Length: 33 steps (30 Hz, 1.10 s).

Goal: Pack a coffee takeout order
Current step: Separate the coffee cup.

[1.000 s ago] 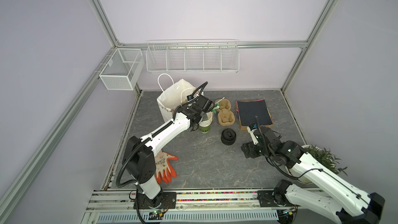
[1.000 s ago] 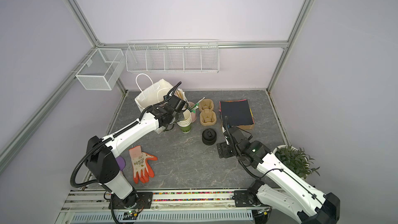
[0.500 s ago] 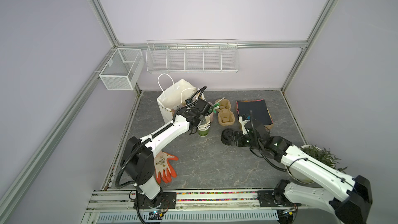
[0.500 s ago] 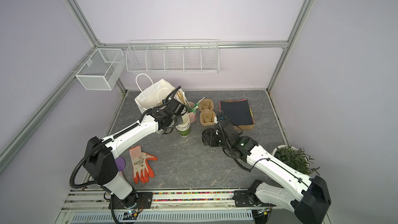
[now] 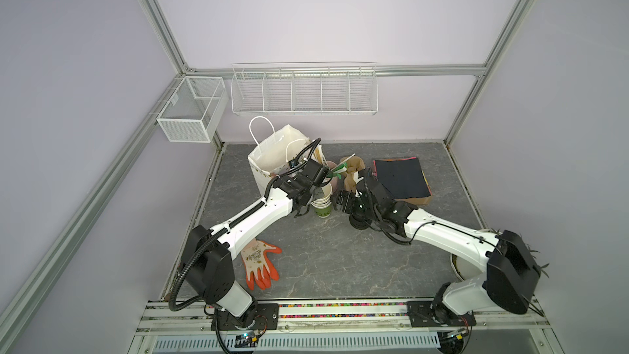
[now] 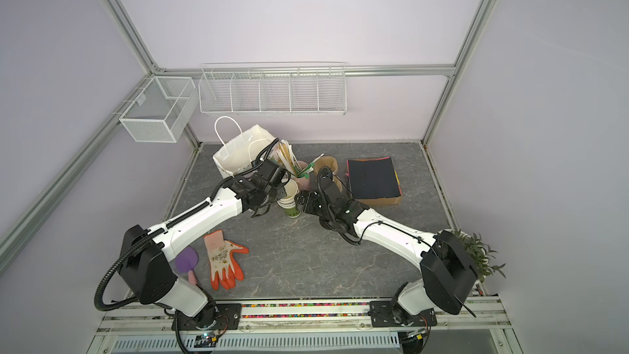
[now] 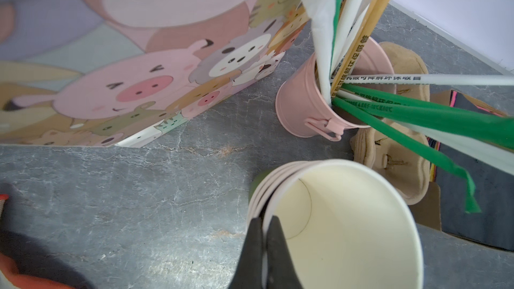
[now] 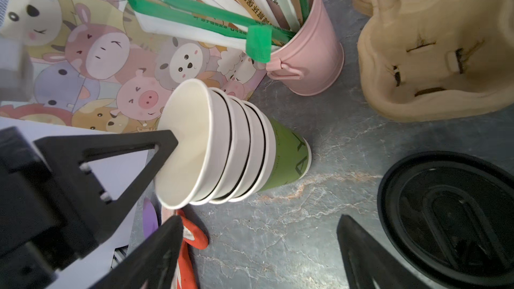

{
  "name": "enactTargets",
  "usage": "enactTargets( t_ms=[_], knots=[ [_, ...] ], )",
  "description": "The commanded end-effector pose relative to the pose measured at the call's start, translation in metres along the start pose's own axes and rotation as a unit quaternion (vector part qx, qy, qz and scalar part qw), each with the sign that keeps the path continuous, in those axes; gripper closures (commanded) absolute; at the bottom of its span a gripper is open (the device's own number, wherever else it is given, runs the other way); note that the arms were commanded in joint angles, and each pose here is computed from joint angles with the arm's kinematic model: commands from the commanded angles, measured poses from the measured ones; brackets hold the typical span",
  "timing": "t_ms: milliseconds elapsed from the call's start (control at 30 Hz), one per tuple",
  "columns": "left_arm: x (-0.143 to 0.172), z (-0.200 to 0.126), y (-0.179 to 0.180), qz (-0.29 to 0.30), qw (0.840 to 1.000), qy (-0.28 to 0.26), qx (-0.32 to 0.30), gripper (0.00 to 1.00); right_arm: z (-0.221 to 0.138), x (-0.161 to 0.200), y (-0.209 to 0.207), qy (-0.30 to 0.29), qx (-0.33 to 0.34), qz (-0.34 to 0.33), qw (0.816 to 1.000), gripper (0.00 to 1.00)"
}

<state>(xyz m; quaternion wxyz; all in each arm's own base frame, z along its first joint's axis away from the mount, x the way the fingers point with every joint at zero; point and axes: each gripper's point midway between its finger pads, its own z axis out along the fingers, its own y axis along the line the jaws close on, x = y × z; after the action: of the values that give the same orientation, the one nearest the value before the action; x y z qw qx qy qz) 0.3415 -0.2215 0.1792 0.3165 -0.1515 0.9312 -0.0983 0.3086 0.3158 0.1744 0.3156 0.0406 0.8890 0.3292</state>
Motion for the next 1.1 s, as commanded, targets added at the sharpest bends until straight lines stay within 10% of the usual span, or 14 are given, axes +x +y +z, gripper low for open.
enactTargets(
  t_ms=[0, 1067],
  knots=[
    [-0.007, -0.006, 0.001, -0.020, 1.000, -0.015, 0.005, 1.00, 0.003, -0.011, 0.015, -0.024, -0.027, 0.021, 0.999, 0.10],
    [-0.016, 0.007, 0.013, -0.057, 0.998, -0.012, -0.005, 1.00, 0.038, 0.002, 0.020, -0.032, -0.083, 0.027, 0.996, 0.10]
  ],
)
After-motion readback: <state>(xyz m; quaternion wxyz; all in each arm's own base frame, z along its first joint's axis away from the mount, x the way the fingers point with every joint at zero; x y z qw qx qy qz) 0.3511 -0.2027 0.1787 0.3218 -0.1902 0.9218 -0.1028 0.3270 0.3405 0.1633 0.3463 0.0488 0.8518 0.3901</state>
